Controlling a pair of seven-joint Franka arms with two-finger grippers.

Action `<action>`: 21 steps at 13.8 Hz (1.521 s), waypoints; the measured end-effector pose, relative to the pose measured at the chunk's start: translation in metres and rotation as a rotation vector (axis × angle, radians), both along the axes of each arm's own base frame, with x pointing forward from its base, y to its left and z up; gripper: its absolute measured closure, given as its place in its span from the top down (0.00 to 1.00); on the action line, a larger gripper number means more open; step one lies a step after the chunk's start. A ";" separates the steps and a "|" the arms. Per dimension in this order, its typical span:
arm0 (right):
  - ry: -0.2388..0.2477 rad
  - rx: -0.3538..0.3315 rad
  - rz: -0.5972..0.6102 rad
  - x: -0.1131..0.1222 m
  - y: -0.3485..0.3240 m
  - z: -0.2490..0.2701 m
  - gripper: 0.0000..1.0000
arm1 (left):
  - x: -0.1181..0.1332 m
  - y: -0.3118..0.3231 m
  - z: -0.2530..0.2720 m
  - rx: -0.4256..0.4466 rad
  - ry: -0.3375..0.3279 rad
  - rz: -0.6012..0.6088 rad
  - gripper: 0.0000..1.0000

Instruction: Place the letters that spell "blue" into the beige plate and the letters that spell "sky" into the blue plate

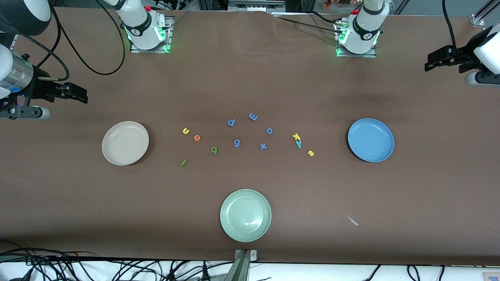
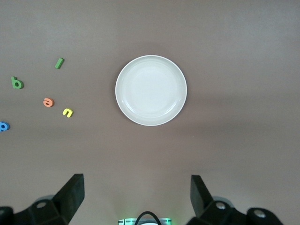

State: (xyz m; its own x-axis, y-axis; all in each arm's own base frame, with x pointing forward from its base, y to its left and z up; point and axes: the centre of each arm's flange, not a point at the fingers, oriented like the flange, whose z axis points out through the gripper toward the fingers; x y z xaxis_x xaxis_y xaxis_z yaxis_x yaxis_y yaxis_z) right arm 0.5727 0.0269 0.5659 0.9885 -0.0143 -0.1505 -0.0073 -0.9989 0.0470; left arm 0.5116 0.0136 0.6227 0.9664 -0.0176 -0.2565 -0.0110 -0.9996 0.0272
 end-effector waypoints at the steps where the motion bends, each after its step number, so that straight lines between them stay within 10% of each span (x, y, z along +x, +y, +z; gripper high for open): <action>1: 0.000 0.000 0.000 0.000 0.000 0.000 1.00 | 0.000 0.004 0.000 0.000 0.000 0.007 1.00; 16: 0.000 0.000 0.001 0.000 0.000 0.000 1.00 | 0.007 -0.009 -0.006 0.000 -0.020 -0.017 1.00; 21: 0.000 0.000 0.003 0.000 0.001 0.000 1.00 | 0.023 -0.029 -0.082 -0.035 0.025 -0.090 1.00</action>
State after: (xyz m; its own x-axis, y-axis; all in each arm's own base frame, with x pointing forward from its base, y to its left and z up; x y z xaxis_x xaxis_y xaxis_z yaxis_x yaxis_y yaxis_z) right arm 0.5729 0.0283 0.5656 0.9885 -0.0111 -0.1506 -0.0041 -0.9989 0.0468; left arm 0.5341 -0.0157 0.5407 0.9539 -0.1136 -0.2778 -0.0997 -0.9930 0.0637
